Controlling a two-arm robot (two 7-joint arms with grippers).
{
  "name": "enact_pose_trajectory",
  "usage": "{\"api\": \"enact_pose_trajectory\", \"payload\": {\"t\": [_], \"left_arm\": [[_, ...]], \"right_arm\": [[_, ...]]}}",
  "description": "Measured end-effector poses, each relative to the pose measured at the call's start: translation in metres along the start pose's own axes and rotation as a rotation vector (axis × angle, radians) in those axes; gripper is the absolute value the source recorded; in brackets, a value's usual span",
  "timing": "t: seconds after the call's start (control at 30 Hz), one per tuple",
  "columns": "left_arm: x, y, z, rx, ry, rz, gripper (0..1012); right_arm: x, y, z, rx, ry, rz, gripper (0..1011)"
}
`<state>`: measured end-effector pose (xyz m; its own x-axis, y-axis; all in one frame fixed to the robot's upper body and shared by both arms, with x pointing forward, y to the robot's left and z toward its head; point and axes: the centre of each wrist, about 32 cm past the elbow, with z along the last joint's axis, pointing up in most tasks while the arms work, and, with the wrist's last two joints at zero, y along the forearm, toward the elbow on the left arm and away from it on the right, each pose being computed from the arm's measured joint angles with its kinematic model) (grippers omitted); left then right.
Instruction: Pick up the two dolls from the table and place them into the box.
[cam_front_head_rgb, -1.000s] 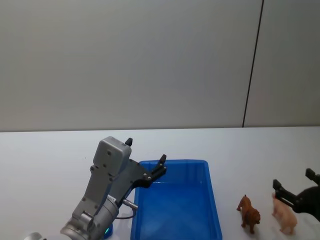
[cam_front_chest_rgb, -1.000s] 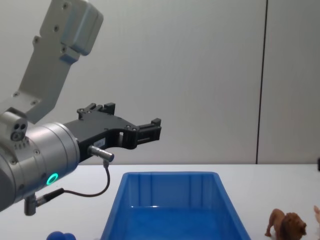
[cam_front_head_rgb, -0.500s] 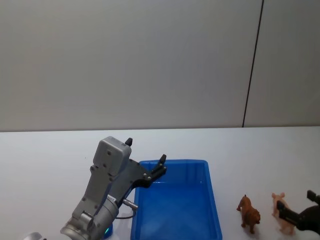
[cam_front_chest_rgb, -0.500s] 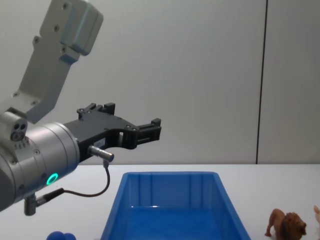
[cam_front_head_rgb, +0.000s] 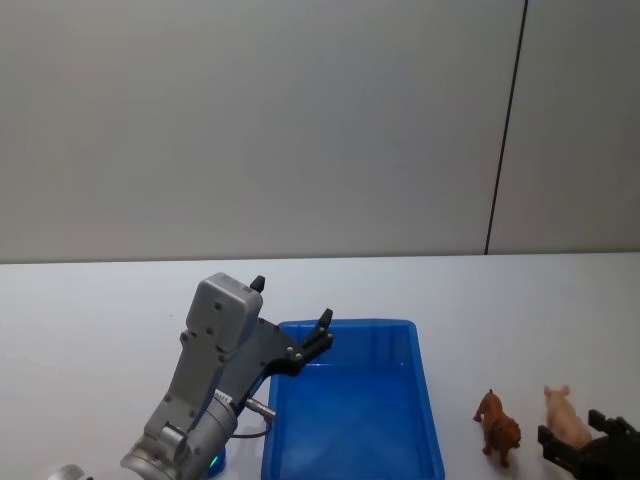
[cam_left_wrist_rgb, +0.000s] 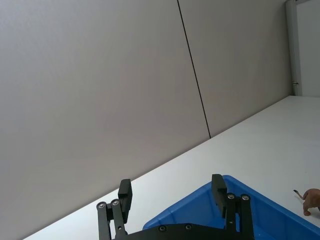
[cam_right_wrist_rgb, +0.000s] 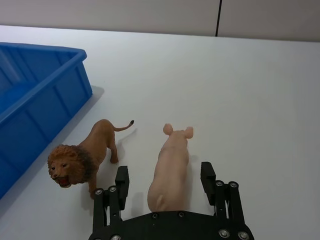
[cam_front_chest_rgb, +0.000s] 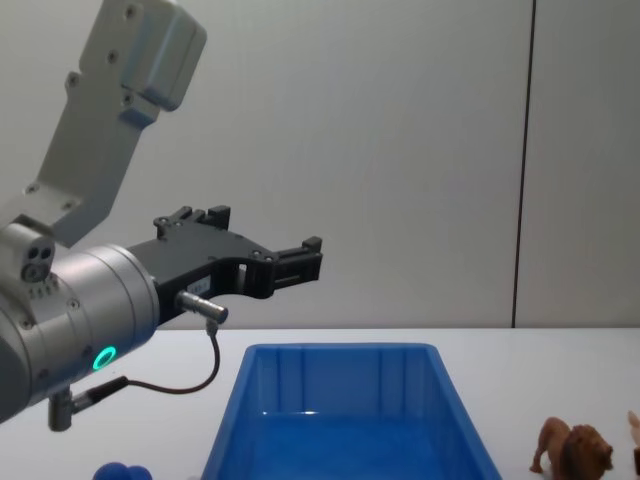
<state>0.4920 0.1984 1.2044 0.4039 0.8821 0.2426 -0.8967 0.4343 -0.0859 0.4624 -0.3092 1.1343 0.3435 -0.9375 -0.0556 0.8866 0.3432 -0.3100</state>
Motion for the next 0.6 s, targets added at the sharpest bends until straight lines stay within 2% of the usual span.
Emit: {"api": "enact_pose_trajectory", "payload": {"t": [0.13, 0.17, 0.27, 0.33, 0.47, 0.6], "left_arm": [[0.0, 0.0, 0.0, 0.0, 0.0, 0.0, 1001], [0.0, 0.0, 0.0, 0.0, 0.0, 0.0, 1001], [0.0, 0.0, 0.0, 0.0, 0.0, 0.0, 1001], [0.0, 0.0, 0.0, 0.0, 0.0, 0.0, 1001], [0.0, 0.0, 0.0, 0.0, 0.0, 0.0, 1001], [0.0, 0.0, 0.0, 0.0, 0.0, 0.0, 1001]], "right_arm": [[-0.0011, 0.0036, -0.0015, -0.014, 0.016, 0.005, 815], [-0.0012, 0.0042, -0.0016, -0.017, 0.019, 0.006, 763], [-0.0017, 0.0058, -0.0021, -0.023, 0.026, 0.008, 706], [-0.0018, 0.0064, -0.0021, -0.025, 0.029, 0.008, 607], [-0.0023, 0.0075, -0.0022, -0.029, 0.036, 0.008, 488], [-0.0028, 0.0081, -0.0013, -0.028, 0.036, -0.002, 397]]}}
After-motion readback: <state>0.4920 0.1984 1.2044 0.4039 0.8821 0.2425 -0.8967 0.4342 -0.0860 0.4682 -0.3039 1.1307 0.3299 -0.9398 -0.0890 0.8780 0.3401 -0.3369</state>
